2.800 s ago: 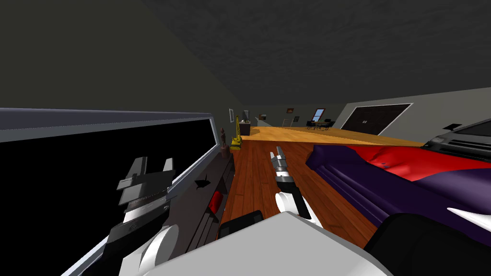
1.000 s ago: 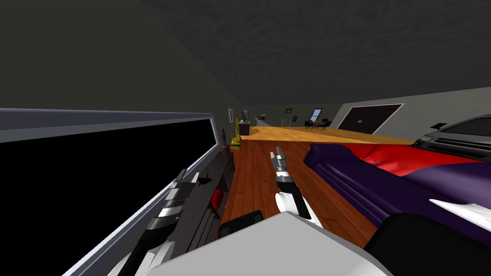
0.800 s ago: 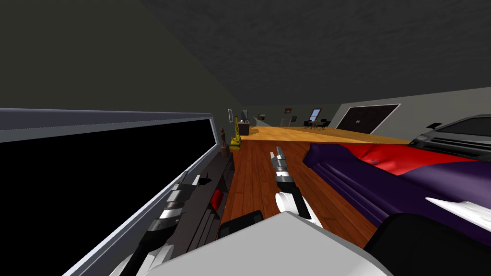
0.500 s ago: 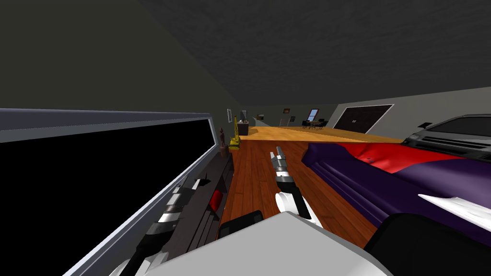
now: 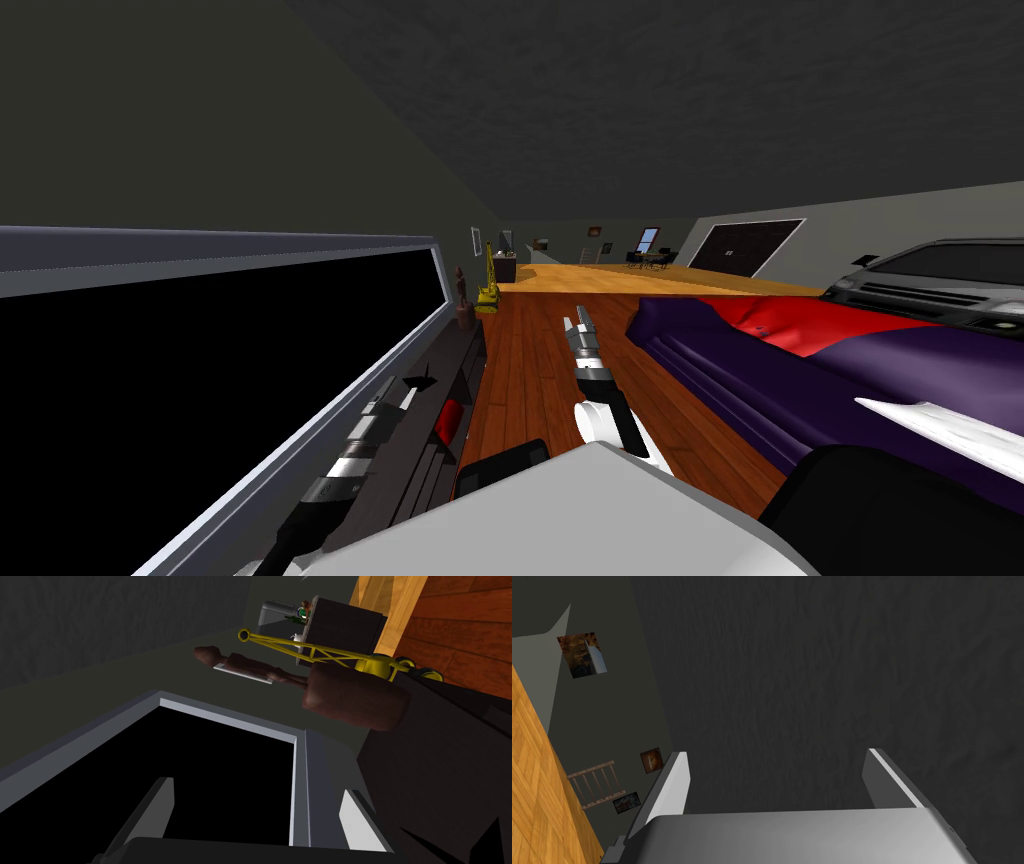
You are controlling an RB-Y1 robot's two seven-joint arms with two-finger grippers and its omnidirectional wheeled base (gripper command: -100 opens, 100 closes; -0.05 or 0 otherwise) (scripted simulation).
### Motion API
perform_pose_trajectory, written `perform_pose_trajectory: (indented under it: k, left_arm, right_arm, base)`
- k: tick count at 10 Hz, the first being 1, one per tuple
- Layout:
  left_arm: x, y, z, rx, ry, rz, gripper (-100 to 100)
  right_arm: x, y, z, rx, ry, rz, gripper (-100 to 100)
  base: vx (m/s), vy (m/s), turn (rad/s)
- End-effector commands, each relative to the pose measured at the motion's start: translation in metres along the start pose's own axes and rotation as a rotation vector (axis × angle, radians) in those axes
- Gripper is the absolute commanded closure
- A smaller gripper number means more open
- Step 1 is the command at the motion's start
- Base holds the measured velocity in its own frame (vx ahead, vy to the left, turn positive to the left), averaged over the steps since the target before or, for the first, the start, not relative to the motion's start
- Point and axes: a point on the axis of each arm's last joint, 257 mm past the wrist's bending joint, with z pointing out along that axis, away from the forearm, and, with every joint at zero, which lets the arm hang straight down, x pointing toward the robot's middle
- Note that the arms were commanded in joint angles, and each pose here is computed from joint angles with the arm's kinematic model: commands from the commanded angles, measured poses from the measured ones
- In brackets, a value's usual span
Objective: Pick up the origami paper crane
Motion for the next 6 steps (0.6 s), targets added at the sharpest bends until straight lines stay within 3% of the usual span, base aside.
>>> perform_pose_trajectory:
  k: [1, 2, 6]
  left_arm:
    - [-0.007, 0.016, -0.007, -0.033, -0.007, -0.011, -100]
    - [-0.007, 0.016, -0.007, -0.033, -0.007, -0.011, -100]
    - [-0.025, 0.05, -0.028, -0.126, -0.016, -0.05, -100]
  right_arm:
    - [0.0, 0.0, 0.0, 0.0, 0.0, 0.0, 0]
    - [0.0, 0.0, 0.0, 0.0, 0.0, 0.0, 0]
    - [0.0, 0.0, 0.0, 0.0, 0.0, 0.0, 0]
  base:
    - [0.013, 0.004, -0.019]
    - [0.007, 0.003, 0.006]
    - [0.012, 0.001, -0.03]
